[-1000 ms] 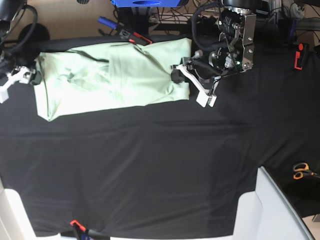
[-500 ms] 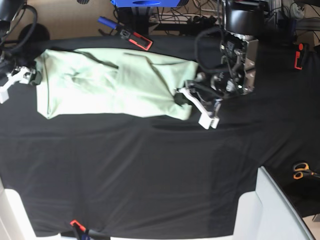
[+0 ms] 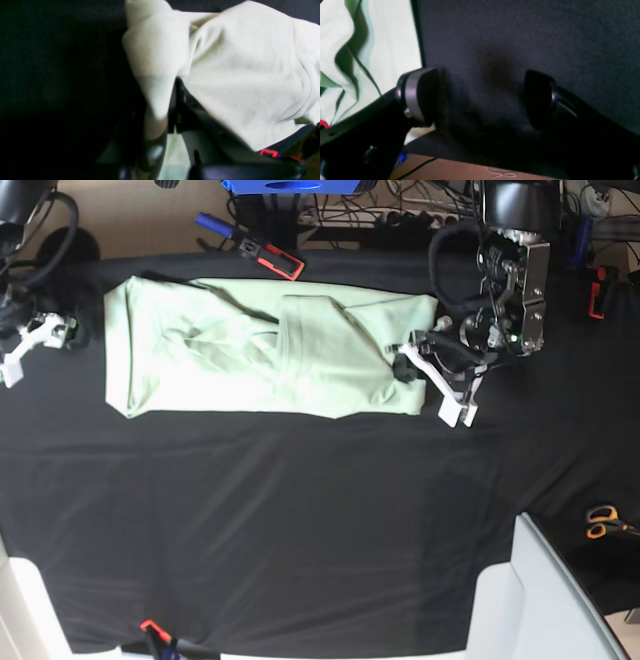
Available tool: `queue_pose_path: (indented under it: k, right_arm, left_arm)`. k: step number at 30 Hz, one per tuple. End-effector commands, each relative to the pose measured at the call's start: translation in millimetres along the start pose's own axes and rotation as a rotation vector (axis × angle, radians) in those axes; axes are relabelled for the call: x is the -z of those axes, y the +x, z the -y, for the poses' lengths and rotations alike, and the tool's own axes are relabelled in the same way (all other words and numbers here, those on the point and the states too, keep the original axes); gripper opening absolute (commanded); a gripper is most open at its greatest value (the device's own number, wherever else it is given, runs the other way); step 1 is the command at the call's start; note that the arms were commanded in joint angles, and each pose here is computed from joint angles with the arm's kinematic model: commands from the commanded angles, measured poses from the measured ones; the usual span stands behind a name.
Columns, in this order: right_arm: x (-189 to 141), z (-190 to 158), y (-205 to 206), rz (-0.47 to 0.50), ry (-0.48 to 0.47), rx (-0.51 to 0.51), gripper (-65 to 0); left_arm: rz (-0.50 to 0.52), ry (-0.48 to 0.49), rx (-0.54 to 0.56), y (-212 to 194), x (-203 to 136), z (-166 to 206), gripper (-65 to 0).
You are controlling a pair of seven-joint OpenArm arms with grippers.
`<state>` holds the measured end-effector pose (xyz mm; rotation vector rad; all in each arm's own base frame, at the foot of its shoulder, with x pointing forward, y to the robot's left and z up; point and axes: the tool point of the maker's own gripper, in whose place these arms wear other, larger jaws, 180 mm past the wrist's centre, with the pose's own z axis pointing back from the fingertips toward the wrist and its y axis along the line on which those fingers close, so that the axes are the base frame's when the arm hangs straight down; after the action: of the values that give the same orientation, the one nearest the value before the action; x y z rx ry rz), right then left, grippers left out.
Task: Fold the T-shirt properly
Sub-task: 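Pinch the strip's end with the left gripper and pull it straight, then withdraw the left gripper and move the right gripper to the strip's opposite end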
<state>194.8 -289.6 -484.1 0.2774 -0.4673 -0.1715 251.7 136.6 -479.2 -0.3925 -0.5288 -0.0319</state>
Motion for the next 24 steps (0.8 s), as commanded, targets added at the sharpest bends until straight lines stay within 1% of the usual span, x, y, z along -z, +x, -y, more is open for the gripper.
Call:
queue_pose_path:
  k: [1,4,6,8,10,11,13,18,19,21,22,24]
  right_arm:
    - [-6.8,1.1,17.3,0.046,0.011,-0.010,-11.6]
    - [-8.6,-5.3,21.8,0.056,0.054,0.016,-10.7]
    - [-8.7,-7.7,21.6,0.048,0.066,0.020,-10.3]
    - [-9.8,-10.3,27.1,0.048,0.068,0.007,-10.2]
    - [-10.9,-15.1,31.3,0.042,0.071,-0.009,-10.2]
    - [-11.5,-15.7,32.0,0.035,0.070,-0.015,-10.0]
    - [-10.6,-18.3,36.8,0.019,0.075,-0.021,-10.0]
    - [-7.4,-23.4,36.4,-0.020,0.088,-0.020,-10.0]
    - [-4.5,-28.3,33.1,-0.027,0.100,-0.016,-10.0]
    - [-1.5,-33.5,29.7,-0.034,0.111,-0.009,-10.0]
    - [-0.8,-34.7,28.9,-0.036,0.114,-0.008,-10.0]
    - [3.3,-41.7,25.7,-0.036,0.131,0.003,-10.0]
  left_arm:
    - [0.038,0.003,0.022,13.7,-7.6,-1.0,-65.0]
    - [0.064,0.031,0.031,21.3,-17.5,-2.9,-64.2]
    - [0.057,0.050,0.023,23.5,-20.8,-3.7,-56.3]
    - [0.049,0.070,0.029,26.8,-25.7,-8.2,-45.5]
    - [0.061,0.084,0.028,32.5,-29.3,-9.1,-35.4]
    - [0.067,0.093,0.027,35.1,-31.3,-10.8,-31.9]
    - [0.073,0.109,0.024,37.9,-34.0,-14.0,-27.5]
    - [0.073,0.115,0.022,38.3,-34.8,-16.1,-26.9]
    - [0.091,0.125,0.015,43.3,-39.1,-20.0,-26.9]
    - [0.134,0.163,-0.011,48.8,-55.6,-34.1,-26.9]
    - [0.169,0.186,-0.019,55.9,-67.5,-41.3,-26.7]
    - [0.208,0.237,-0.034,64.5,-93.5,-55.6,-26.7]
